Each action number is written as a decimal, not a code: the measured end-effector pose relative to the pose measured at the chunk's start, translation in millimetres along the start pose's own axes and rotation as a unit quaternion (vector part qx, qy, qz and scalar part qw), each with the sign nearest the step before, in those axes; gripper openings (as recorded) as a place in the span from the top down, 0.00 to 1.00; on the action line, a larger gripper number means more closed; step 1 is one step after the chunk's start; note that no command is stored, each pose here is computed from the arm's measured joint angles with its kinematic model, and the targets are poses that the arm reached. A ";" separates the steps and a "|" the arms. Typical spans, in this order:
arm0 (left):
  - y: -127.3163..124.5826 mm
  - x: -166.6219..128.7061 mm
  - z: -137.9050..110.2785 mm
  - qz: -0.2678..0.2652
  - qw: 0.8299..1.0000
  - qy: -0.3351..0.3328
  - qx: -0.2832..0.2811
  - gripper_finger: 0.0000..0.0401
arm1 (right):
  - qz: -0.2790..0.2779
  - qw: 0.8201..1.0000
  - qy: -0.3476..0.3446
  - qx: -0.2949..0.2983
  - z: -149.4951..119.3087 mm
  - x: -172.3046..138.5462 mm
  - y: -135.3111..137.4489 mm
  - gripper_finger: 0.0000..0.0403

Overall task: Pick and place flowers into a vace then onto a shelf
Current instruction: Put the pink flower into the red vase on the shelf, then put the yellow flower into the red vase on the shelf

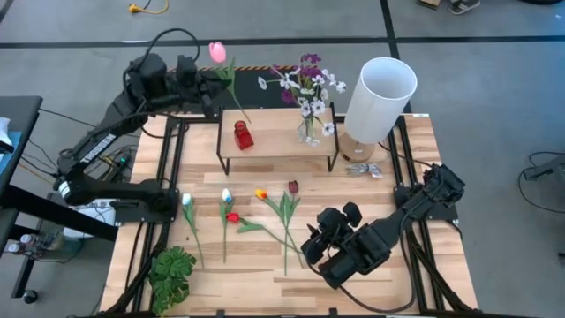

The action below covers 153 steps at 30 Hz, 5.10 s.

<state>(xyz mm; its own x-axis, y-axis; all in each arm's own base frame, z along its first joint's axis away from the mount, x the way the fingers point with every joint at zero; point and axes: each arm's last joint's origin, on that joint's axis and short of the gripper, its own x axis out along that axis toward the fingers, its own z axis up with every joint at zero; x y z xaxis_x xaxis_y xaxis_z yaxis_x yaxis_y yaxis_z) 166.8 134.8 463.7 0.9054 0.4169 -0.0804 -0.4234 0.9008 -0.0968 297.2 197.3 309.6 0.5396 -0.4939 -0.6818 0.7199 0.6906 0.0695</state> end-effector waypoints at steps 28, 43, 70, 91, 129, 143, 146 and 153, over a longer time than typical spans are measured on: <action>-0.4 -25.2 32.7 0.014 0.999 0.031 -0.011 1.00 | 0.002 1.000 -0.004 -0.003 0.2 -0.5 0.5 0.57; 0.9 -16.8 21.8 0.009 0.997 0.079 -0.012 1.00 | 0.000 1.000 -0.004 0.000 1.8 1.1 0.3 0.57; 1.2 38.5 -9.7 0.034 0.983 0.180 0.013 0.96 | -0.012 1.000 0.002 0.025 -3.3 8.7 -2.7 0.57; -5.6 6.9 -20.9 0.017 0.962 0.272 -0.007 0.66 | -0.019 0.986 0.140 0.086 8.0 27.5 -6.8 0.54; -44.6 -85.1 -64.4 -0.038 0.950 0.304 -0.061 0.66 | -0.017 0.932 0.330 0.146 0.6 231.9 12.3 0.53; -42.4 -81.7 -98.7 -0.043 0.940 0.324 -0.098 0.66 | -0.002 0.936 0.325 0.133 1.2 243.9 12.6 0.62; -42.1 -81.2 -104.1 -0.042 0.938 0.329 -0.104 0.66 | -0.005 0.936 0.325 0.133 0.7 244.4 12.2 0.64; -41.9 -84.8 -108.1 -0.040 0.939 0.324 -0.109 0.66 | -0.007 0.936 0.328 0.127 0.1 244.6 11.4 0.69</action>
<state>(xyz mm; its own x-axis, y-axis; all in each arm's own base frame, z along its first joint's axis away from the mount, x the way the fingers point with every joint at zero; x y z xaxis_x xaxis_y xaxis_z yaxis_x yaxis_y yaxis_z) 104.3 48.6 367.4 0.7541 0.1239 -0.6450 -0.4161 0.8500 -0.3231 437.4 84.3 143.7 0.2051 -0.0142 -0.9786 0.8501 0.4980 0.1710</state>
